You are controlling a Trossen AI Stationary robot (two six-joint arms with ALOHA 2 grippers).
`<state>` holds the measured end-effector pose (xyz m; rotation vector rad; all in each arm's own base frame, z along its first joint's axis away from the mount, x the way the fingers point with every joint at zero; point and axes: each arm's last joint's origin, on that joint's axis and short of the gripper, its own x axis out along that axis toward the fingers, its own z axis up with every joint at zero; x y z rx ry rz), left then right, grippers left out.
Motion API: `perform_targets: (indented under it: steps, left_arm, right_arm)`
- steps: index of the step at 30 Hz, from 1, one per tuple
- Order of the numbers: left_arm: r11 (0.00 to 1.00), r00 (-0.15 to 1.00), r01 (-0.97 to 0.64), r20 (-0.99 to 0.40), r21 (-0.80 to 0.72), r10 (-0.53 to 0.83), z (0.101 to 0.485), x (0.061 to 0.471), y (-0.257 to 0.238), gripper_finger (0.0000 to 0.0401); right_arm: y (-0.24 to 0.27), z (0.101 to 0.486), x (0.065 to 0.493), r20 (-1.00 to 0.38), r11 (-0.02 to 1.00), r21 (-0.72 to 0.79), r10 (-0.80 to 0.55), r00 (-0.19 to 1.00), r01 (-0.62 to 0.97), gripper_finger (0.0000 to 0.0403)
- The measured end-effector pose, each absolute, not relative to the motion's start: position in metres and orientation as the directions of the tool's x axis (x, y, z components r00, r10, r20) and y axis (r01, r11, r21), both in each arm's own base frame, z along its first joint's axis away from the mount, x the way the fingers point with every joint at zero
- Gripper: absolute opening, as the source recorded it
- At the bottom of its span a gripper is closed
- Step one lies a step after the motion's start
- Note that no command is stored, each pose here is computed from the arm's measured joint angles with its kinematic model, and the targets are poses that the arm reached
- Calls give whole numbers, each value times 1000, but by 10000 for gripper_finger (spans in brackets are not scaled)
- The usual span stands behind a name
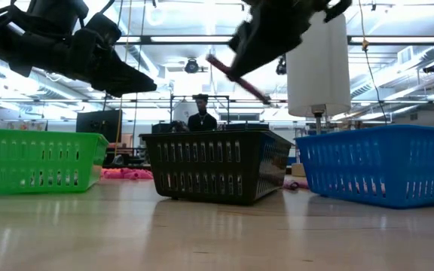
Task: Sort crayons
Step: Put the red crayon into the black bin, then put the white crayon into the green bin
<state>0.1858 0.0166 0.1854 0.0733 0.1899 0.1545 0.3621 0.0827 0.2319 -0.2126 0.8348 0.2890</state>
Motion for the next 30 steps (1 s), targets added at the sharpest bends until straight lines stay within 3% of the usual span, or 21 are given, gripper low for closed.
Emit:
perform_targets:
  steps: [13,21,27,30]
  left_arm:
    - [987,967,-157,-199,23,158,184,186,16,187]
    - [978,863,-208,-477,-32,168,178,206,15,187]
    - [974,745,-227,-648,-21,160,183,237,16,187]
    - [971,728,-239,-667,-27,161,183,256,17,187]
  right_arm:
    - [82,185,388,-811,822,-210,156,564,-530,51]
    - [76,174,391,-875,822,-193,103,473,-536,95]
    - [73,202,390,-858,854,-268,0,514,-447,106]
    - [71,213,384,-845,879,-321,-97,526,-354,105]
